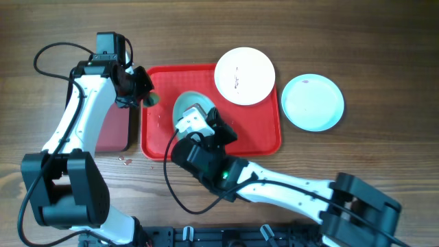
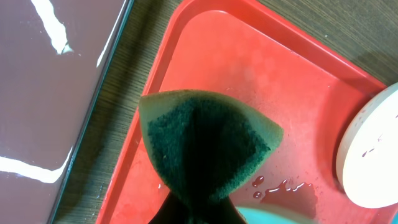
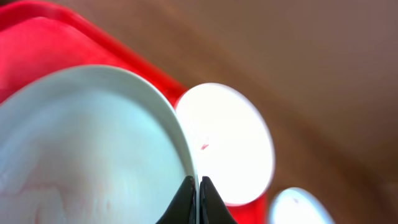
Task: Clean dirty plates on tray and stack at the side
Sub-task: 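Lift the second blue plate with the right gripper and tilt it to drain, then stack the second blue plate onto the first plate at the right side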
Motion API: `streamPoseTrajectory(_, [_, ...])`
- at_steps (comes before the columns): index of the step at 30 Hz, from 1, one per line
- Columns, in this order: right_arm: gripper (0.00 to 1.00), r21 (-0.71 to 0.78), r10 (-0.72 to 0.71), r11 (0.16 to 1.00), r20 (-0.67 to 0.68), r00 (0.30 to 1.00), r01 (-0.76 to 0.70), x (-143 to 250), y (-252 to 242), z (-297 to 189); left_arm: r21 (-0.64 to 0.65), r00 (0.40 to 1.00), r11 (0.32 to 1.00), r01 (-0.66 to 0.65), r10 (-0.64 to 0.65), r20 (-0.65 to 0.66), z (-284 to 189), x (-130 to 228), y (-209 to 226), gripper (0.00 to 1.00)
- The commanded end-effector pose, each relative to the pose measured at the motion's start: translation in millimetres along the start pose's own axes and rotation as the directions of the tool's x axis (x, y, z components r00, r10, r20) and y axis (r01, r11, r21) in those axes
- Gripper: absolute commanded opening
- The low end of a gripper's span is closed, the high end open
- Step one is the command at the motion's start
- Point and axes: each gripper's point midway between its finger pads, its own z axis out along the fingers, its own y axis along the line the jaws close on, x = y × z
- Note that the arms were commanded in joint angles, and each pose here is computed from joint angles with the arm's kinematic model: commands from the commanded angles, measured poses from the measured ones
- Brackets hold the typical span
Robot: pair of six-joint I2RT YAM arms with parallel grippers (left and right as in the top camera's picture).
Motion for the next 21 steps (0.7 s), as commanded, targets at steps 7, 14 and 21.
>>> streamPoseTrajectory(7, [0.04,-0.476,0.543,0.568,-0.397,0.740,-0.672,-11,-65,-19,0.010,1.000,1.000,-0.018,0.018,-0.015,3,4,-2,0.04])
streamPoseTrajectory(14, [0.04,0.100,0.845,0.453,-0.366,0.391,-0.886,106,-251,7,0.010,1.000,1.000,-0.018,0.018,-0.015,3,4,-2,0.04])
streamPoseTrajectory(21, [0.04,0.527,0.899,0.340,-0.426,0.105,-0.779,259,-287,48,0.010,1.000,1.000,-0.018,0.018,-0.015,3,4,-2,0.04])
